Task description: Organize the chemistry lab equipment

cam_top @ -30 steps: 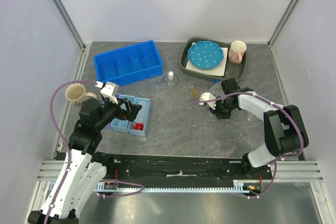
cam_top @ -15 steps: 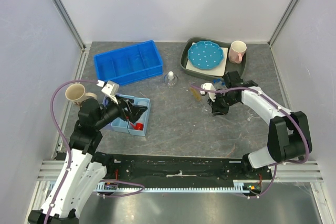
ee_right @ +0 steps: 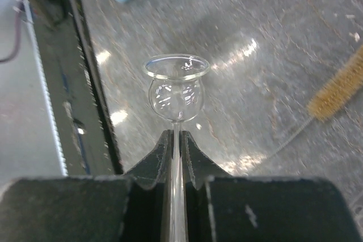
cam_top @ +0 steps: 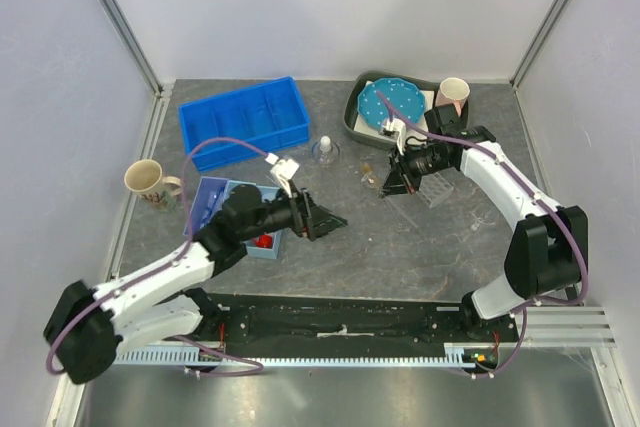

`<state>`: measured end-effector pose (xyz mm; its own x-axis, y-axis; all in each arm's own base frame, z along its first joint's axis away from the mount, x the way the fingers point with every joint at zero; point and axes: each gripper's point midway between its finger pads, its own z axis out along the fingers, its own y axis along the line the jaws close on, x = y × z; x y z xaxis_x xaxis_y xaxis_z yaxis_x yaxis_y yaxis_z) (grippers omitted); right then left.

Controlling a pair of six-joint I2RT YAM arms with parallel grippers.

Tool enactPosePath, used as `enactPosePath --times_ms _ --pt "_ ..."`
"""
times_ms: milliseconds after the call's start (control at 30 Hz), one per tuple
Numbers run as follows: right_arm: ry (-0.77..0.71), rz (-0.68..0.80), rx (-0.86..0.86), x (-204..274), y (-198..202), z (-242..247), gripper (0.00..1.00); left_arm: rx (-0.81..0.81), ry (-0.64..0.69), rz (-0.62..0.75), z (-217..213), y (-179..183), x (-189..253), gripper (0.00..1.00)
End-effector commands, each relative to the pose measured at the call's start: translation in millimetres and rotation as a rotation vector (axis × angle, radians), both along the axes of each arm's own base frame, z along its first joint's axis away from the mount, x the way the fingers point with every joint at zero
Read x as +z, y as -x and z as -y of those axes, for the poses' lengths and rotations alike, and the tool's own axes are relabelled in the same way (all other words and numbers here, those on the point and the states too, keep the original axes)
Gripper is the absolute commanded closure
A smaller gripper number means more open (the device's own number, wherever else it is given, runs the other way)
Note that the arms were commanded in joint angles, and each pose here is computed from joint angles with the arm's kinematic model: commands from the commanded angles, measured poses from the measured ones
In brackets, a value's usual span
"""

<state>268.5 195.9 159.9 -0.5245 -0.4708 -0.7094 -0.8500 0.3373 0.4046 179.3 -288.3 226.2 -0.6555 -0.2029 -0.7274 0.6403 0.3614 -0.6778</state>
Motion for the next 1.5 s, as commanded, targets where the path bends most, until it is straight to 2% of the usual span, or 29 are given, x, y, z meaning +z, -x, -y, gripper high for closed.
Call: enactPosePath --times_ms 0,67,267,300,533,733,1067,1267,1467 --pt "-0.192 -0.096 -0.014 47.7 -4.9 -23.5 0.89 0.127 0.175 -0.005 32.7 -37.7 39.6 0.16" --pt "-0.254 -0.139 -0.038 58.8 -8.7 -26.0 0.89 0.128 0.170 -0.040 51.5 -48.4 34.1 0.18" --pt "-0.320 -0.186 -0.092 68.9 -19.1 -21.4 0.89 0.144 0.185 -0.077 92.7 -68.5 40.0 0.22" --pt "-0.333 -0.189 -0.093 70.7 -19.5 -20.6 0.88 0.149 0.170 -0.098 99.5 -72.5 30.4 0.25" --pt "-0.367 -0.204 -0.133 73.7 -23.8 -11.4 0.88 0.180 0.139 -0.153 131.7 -75.3 10.6 0.34" --pt "-0.374 -0.208 -0.144 73.4 -23.0 -9.9 0.88 0.204 0.122 -0.179 145.8 -75.7 1.1 0.45" --pt "-0.425 -0.275 -0.205 76.5 -26.5 -10.6 0.87 0.244 0.088 -0.176 148.7 -78.3 -8.7 0.52" --pt "-0.440 -0.292 -0.242 72.5 -29.5 -9.6 0.87 0.248 0.068 -0.180 148.4 -78.2 -15.6 0.66" --pt "-0.449 -0.294 -0.260 71.6 -29.4 -8.8 0.87 0.244 0.064 -0.183 148.5 -77.3 -16.7 0.85"
